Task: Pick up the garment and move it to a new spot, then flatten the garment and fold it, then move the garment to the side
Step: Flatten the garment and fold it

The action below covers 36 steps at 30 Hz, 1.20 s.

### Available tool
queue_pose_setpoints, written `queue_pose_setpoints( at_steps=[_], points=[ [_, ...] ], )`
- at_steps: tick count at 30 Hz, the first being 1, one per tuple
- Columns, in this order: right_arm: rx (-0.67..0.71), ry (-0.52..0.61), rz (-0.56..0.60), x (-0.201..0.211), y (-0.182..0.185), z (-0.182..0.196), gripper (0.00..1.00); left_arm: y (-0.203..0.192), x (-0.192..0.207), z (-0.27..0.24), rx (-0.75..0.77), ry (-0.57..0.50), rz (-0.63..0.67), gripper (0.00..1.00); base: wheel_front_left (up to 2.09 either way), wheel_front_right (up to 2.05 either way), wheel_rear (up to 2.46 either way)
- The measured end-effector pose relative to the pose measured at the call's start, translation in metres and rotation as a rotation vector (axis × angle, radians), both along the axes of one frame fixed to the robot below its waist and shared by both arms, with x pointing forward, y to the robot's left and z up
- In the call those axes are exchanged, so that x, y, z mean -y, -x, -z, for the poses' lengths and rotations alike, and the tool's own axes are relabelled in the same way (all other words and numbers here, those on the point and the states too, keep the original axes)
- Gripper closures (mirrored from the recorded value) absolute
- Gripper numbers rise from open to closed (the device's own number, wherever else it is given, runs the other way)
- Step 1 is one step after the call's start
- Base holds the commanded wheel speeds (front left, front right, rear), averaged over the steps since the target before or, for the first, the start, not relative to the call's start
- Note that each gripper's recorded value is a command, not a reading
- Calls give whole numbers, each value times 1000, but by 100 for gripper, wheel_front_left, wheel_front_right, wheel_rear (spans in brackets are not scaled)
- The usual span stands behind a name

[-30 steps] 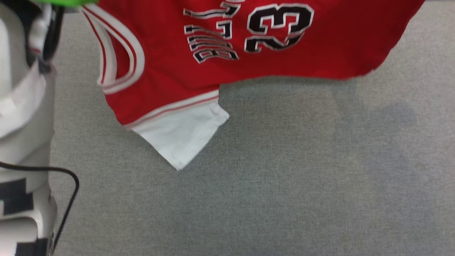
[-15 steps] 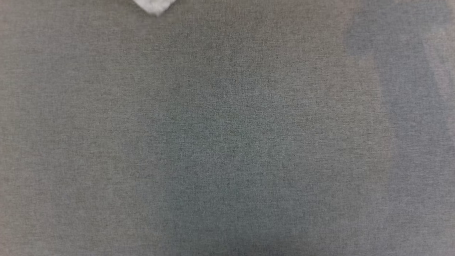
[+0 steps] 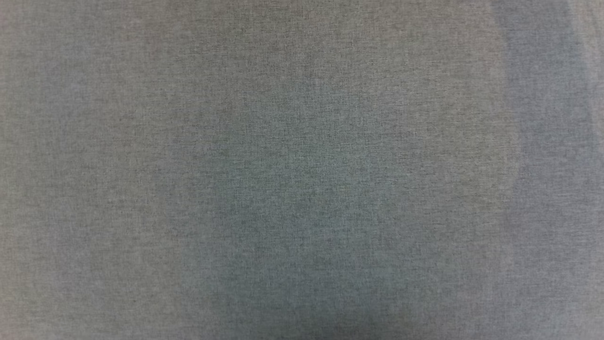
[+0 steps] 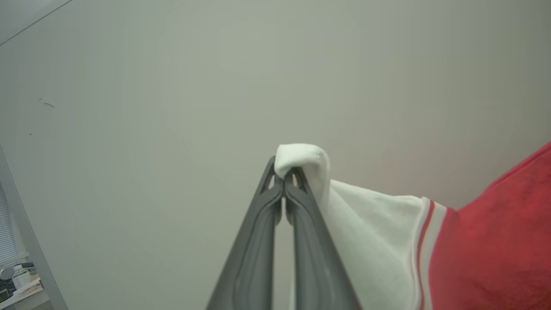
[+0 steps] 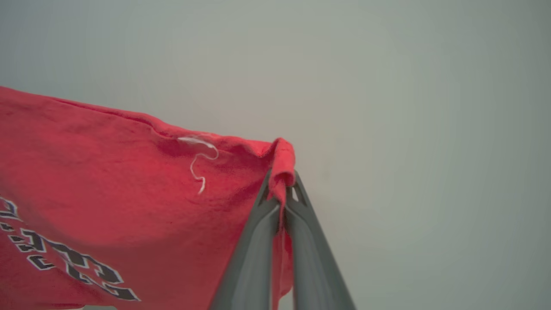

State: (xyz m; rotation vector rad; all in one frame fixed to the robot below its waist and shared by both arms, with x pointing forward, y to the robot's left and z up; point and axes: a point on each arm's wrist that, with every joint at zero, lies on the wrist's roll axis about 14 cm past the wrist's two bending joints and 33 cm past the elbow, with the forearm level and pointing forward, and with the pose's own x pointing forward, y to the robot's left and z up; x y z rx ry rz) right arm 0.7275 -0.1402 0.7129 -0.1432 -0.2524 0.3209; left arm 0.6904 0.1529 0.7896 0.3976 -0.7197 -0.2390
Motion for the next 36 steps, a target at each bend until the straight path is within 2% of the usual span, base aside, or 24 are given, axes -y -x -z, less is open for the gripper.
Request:
queue_pose_setpoints(
  at_steps=[7, 16, 23, 28, 36],
  points=[
    [-168, 30, -32, -8, 10, 84, 100, -3, -12, 80, -178, 7, -15, 100, 0, 0, 0],
    [-310, 37, -115, -20, 58, 153, 100, 48, -33, 153, -311, 92, -26, 100, 0, 0, 0],
    [-448, 74, -174, -16, 119, 205, 100, 122, -52, 218, -448, 148, -93, 100, 0, 0, 0],
    [-579, 102, -205, -8, 177, 243, 100, 186, -60, 257, -561, 192, -137, 100, 0, 0, 0],
    [-710, 100, -213, 7, 257, 270, 100, 284, -63, 312, -773, 249, -193, 100, 0, 0, 0]
  ],
)
